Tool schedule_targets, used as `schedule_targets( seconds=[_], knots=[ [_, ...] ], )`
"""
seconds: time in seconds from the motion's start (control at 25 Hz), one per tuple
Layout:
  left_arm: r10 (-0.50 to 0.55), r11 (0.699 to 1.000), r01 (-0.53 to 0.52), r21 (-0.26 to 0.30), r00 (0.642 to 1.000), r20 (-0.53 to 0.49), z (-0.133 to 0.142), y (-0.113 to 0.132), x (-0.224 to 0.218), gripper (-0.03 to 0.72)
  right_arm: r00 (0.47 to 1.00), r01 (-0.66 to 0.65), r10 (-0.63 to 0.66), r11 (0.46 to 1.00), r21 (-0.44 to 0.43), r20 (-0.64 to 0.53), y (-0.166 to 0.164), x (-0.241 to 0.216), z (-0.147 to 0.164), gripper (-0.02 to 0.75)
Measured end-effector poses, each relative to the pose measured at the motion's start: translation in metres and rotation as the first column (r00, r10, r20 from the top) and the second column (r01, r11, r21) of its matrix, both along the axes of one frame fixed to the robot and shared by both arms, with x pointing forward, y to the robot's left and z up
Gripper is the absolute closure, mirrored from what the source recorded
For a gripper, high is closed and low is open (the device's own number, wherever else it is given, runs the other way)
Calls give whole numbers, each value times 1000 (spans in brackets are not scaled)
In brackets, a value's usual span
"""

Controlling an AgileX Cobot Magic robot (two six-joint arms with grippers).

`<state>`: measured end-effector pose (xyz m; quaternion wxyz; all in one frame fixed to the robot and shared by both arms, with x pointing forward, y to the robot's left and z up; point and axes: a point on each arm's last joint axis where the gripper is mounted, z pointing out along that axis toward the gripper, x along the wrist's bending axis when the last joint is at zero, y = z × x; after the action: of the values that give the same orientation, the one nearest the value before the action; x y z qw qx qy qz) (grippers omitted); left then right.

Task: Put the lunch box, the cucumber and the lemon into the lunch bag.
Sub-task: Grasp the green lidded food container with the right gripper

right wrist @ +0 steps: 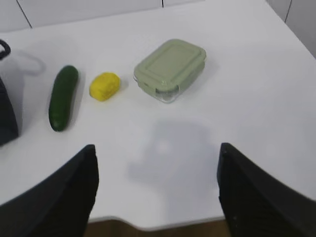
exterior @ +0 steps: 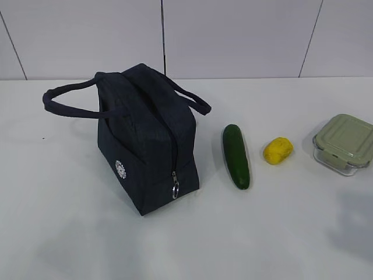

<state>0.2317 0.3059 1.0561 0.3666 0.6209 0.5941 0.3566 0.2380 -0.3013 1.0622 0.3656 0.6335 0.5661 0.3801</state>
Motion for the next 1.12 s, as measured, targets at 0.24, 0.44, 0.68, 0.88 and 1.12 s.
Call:
schedule_targets(
  seconds=[0.24, 0.44, 0.68, 0.88, 1.12],
  knots=[
    [0, 1000, 0, 0, 1000, 0, 0, 0, 0, 328, 998, 21, -27, 992, 124, 52, 3, 24, 12, 176],
    [0, 1000, 0, 0, 1000, 0, 0, 0, 0, 333, 999, 4, 5, 976, 217, -42, 9, 47, 11, 176],
    [0, 1000, 0, 0, 1000, 0, 0, 0, 0, 340, 986, 13, 41, 949, 315, -162, 16, 75, 5, 176],
    [0, 1000, 0, 0, 1000, 0, 0, 0, 0, 345, 991, 8, 46, 916, 401, -125, 20, 90, 9, 176],
    [0, 1000, 0, 0, 1000, 0, 0, 0, 0, 347, 988, 31, 38, 905, 424, -152, 20, 103, 6, 176]
  ],
)
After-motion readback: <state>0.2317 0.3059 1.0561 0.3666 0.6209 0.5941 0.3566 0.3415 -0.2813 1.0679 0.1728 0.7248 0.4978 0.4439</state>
